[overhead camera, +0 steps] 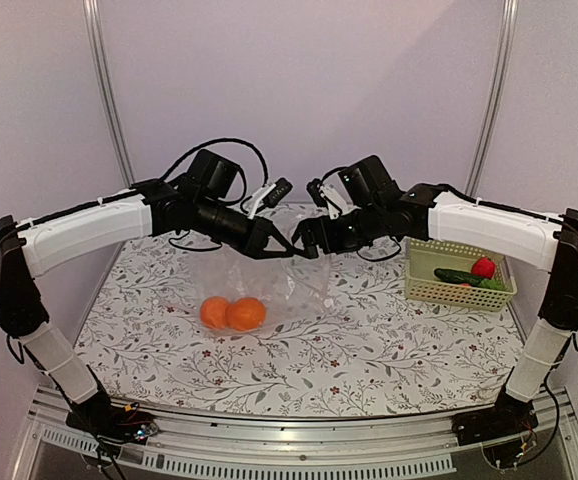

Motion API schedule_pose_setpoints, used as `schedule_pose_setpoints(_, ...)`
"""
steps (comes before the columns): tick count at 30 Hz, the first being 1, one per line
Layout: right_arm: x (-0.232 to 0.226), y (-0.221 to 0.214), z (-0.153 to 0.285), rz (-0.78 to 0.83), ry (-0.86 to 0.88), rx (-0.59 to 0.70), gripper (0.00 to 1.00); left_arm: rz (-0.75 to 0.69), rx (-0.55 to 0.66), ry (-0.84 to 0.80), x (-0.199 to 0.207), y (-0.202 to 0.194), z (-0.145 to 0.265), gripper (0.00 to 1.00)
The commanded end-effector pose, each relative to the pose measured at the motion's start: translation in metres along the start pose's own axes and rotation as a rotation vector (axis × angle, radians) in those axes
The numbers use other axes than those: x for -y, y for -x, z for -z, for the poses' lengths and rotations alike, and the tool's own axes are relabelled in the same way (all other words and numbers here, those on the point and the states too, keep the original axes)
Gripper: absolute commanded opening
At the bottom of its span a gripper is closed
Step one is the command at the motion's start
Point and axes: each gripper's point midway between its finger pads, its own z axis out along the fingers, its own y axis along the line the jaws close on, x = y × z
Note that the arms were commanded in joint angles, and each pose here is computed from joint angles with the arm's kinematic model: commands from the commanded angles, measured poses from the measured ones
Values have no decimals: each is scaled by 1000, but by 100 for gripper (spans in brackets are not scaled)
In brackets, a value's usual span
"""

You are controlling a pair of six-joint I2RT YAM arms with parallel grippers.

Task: Place the food in the zip-top bag and seal the zipper
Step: Place the fake fruit in the zipper food storage bag, then pick up the fake vegetable from the bin.

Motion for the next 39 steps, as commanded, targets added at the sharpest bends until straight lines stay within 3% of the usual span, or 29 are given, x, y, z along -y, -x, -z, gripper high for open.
schedule_pose_setpoints(1,-7,13,13,20,5,45,93,-25,19,28,4,2,5,0)
schedule_pose_setpoints(5,-9,12,25,30,3,60,92,-10,16,113,-12,2,9,0)
schedule_pose_setpoints(17,-7,1,104,162,-66,137,95,25,43,154,-27,8,18,0)
schedule_pose_setpoints(22,29,5,136,161,-265,188,95,28,42,151,-27,8,17,0)
schedule_pose_setpoints(30,93,-1,171,26,-504,218,94,27,44,152,-27,8,18,0)
schedule_pose_setpoints(39,181,-32,204,-196,-752,155,94,25,51,151,-25,10,20,0)
